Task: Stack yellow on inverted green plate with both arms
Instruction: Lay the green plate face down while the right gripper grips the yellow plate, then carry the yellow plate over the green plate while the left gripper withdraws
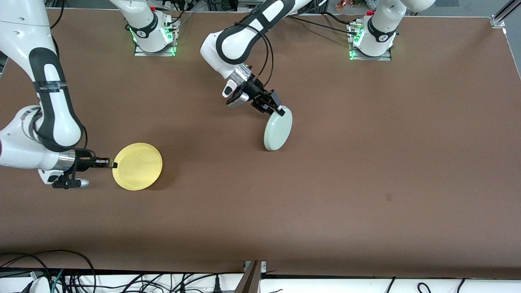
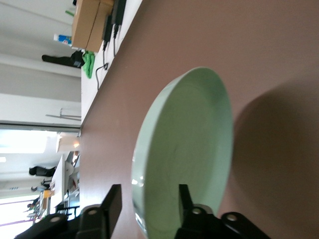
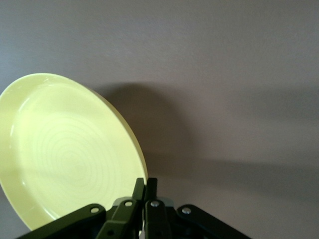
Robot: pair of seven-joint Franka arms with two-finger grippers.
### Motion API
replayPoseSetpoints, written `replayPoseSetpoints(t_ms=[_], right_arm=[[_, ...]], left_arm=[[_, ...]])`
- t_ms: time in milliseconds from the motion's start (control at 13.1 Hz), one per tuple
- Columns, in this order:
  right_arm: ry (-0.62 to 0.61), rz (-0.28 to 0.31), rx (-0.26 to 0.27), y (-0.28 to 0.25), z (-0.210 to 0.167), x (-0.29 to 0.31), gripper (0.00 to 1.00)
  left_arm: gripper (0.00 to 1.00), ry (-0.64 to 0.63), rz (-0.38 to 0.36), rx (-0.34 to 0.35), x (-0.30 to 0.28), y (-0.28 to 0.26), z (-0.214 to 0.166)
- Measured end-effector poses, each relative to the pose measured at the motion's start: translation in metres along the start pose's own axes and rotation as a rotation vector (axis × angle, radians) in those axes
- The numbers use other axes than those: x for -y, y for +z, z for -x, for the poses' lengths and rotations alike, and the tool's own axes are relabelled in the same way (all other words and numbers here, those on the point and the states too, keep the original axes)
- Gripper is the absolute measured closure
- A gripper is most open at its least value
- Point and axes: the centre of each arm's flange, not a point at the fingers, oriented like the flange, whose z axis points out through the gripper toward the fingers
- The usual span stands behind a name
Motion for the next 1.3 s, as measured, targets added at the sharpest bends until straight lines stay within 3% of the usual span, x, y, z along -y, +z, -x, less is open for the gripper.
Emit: replayPoseSetpoints(t_ms=[306,689,919,1302], right_arm=[[-0.026,-0.039,0.045,-0.041,-0.006,0.008,0.98],[-0.055,-0.057,0.085,-0.071,-0.008,0.02,0.98],[-0.086,-0.056,0.1,-0.065,-0.011,0.04,0.98],[-0.117,-0.049,0.169,-0.041,-0.011,0.105,0.98]], left_arm=[[0.0,-0.036,0.09,-0.13,-0.043,-0.061,0.032],[0.0,-0.181,0.356,-0.232,-0.062,-0.099,0.025],[0.0,-0.275,0.524,-0.141,-0.047,-0.106,0.002],[0.0,-0.504,0.751,0.16,0.073,-0.038,-0.102]])
